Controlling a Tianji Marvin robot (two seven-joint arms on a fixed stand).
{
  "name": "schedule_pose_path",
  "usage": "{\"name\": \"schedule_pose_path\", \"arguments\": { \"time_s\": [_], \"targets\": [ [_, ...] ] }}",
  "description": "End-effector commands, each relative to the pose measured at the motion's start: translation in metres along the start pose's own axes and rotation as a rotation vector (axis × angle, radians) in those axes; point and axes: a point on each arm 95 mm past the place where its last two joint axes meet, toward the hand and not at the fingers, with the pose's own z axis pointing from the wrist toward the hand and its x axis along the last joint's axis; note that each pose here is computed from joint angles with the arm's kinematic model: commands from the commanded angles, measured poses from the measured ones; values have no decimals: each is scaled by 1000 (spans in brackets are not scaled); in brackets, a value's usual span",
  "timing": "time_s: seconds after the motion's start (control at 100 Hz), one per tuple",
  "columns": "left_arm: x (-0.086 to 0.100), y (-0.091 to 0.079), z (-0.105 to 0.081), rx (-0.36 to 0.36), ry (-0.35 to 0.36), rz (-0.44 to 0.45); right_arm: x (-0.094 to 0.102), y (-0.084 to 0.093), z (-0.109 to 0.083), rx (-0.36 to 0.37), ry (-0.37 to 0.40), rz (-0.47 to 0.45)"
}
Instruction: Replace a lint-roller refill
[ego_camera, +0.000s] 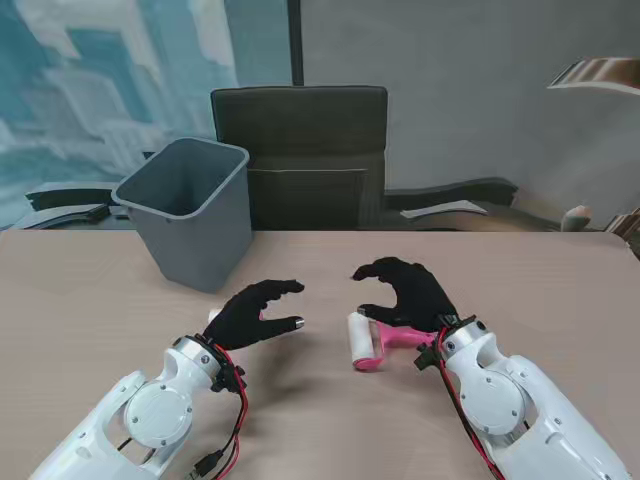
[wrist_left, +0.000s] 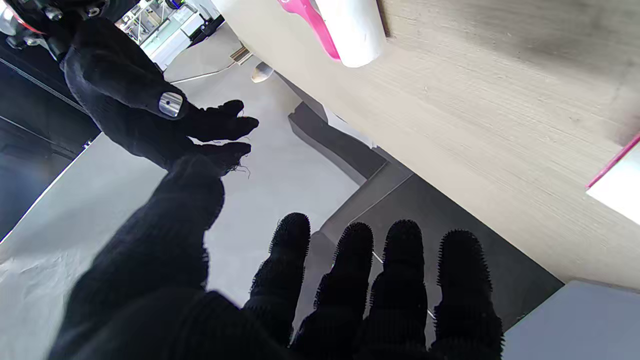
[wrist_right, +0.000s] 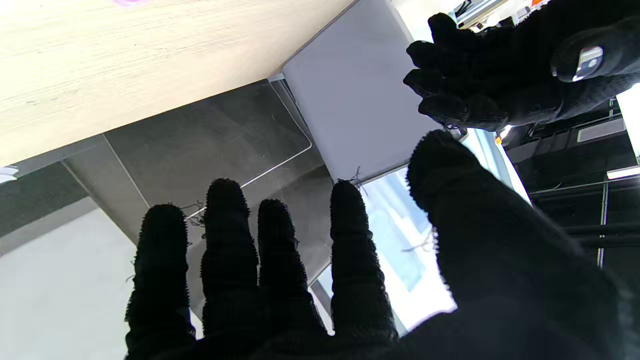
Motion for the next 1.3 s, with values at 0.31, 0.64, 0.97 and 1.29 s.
{"name": "schedule_pose_path", "arguments": {
  "time_s": [0.31, 0.64, 0.97, 1.29],
  "targets": [
    [1, 0, 0, -10, 7, -10, 4, 1, -10, 10, -26, -29],
    [0, 1, 1, -13, 1, -23, -8, 9, -28, 150, -202, -187],
    [-4, 3, 1, -17, -17, -45, -34, -1, -31, 389, -299, -233],
    [-4, 4, 1, -24, -21, -55, -41, -15, -17, 352, -332, -223]
  ]
}}
